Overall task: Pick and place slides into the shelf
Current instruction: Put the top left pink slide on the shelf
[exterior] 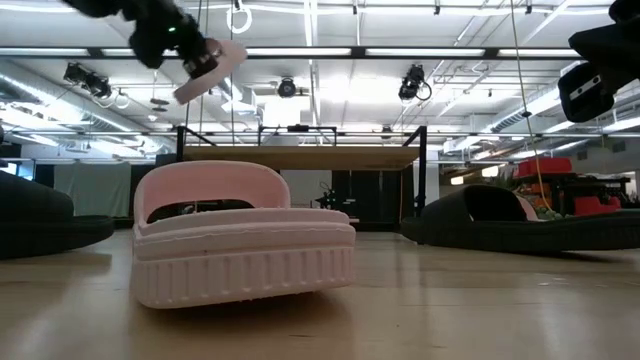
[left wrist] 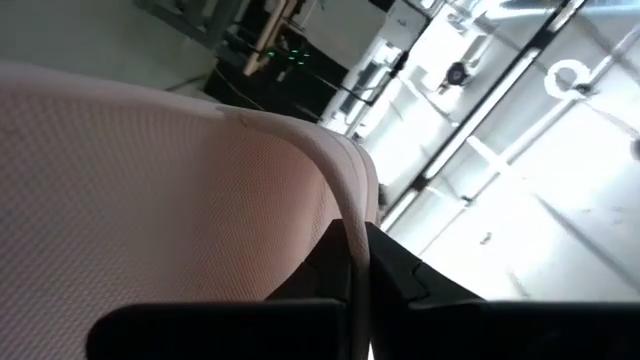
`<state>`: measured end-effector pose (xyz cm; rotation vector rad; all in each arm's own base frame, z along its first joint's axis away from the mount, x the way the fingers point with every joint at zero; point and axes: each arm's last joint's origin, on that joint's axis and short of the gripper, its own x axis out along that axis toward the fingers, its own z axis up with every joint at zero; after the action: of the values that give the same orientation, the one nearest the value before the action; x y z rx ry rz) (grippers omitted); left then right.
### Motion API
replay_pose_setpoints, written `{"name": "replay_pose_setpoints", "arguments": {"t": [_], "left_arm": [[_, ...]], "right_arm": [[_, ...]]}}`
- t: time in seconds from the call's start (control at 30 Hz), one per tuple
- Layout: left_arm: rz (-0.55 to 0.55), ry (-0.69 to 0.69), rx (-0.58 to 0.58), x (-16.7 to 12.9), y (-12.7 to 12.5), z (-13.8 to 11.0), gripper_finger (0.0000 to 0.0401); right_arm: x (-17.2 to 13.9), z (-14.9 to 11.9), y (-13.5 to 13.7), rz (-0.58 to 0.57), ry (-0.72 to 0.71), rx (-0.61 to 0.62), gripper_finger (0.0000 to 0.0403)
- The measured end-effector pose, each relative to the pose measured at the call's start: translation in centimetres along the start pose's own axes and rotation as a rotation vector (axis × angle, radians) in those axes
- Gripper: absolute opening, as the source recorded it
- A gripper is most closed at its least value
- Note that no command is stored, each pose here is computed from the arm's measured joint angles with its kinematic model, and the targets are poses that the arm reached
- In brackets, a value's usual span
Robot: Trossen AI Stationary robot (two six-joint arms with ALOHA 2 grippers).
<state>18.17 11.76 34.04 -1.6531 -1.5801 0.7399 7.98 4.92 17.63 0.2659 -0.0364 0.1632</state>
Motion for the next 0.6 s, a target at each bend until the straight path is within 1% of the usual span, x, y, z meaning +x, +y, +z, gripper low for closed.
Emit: {"name": "replay_pose_setpoints", "arguments": {"t": [0.17,0.33,0.43,0.5,0.6], "left_arm": [[0.088,-0.003,0.016,1.9,0.9,-4.0,0.001],[0.158,-0.042,0.076,3.6,2.7,-6.8,0.001],[0.163,-0.066,0.099,4.8,3.7,-7.5,0.001],[0.168,-0.082,0.119,5.4,4.4,-7.4,0.001],[0.216,-0.106,0.186,5.7,5.6,-6.9,0.001]], "right_arm": [[0.0,0.0,0.0,0.0,0.001,-0.001,0.0014],[0.0,0.0,0.0,0.0,0.001,-0.001,0.0014],[0.0,0.0,0.0,0.0,0.001,-0.001,0.0014],[0.0,0.0,0.0,0.0,0.002,-0.001,0.0014],[0.0,0.0,0.0,0.0,0.002,-0.001,0.0014]]}}
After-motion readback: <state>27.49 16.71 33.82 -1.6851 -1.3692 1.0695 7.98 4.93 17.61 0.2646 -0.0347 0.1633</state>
